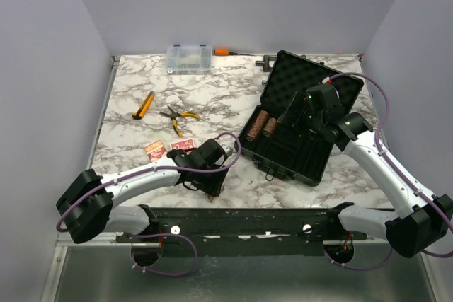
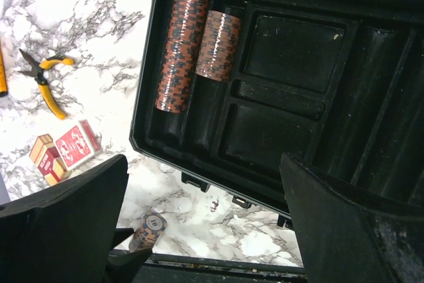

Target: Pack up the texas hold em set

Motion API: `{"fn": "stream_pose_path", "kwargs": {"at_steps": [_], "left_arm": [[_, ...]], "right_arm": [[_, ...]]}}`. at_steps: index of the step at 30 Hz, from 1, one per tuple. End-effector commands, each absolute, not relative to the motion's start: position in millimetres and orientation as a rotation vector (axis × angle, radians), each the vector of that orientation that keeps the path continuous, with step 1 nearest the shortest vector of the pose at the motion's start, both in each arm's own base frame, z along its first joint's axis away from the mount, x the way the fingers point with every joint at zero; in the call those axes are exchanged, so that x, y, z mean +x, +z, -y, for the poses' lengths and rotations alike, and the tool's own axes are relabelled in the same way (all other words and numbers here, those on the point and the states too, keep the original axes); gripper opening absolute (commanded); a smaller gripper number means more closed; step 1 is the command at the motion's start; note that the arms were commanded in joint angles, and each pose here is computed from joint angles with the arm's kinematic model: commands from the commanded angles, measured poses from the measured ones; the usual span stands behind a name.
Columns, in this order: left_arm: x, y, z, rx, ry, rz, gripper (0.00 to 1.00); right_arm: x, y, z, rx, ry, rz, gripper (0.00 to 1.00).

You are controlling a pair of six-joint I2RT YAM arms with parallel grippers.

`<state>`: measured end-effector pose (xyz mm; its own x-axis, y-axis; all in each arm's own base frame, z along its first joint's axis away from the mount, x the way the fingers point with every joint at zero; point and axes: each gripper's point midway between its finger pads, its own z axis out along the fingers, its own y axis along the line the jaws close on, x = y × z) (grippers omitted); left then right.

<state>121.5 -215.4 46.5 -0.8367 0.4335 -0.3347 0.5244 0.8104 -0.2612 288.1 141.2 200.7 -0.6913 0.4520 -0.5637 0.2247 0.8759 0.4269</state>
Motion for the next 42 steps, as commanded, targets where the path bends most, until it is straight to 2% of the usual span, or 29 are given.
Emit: {"fn": "stream_pose_path", "kwargs": {"at_steps": [1,27,36,42], "left_arm": [[128.5,49.3,224.7,0.762,-0.484,-2.707,0.5],[126.6,30.8,224.9,0.74,-0.382,-2.792,0.44],[131.5,27.5,228.1,0.725,-0.338,-2.815,0.45],[129.5,18.9,223.6,0.717,-0.3,-2.845,0.48]], "right_arm": [[287.7,202.3,-138.8,0.466,0.404,-2.363,1.0],[289.7,190.1,-142.5,0.452,0.405,-2.389,1.0],[288.2,191.9,-139.8,0.439,0.387,-2.391,1.0],[288.7,196.6,-139.2,0.434,0.385,-2.385,1.0]]}}
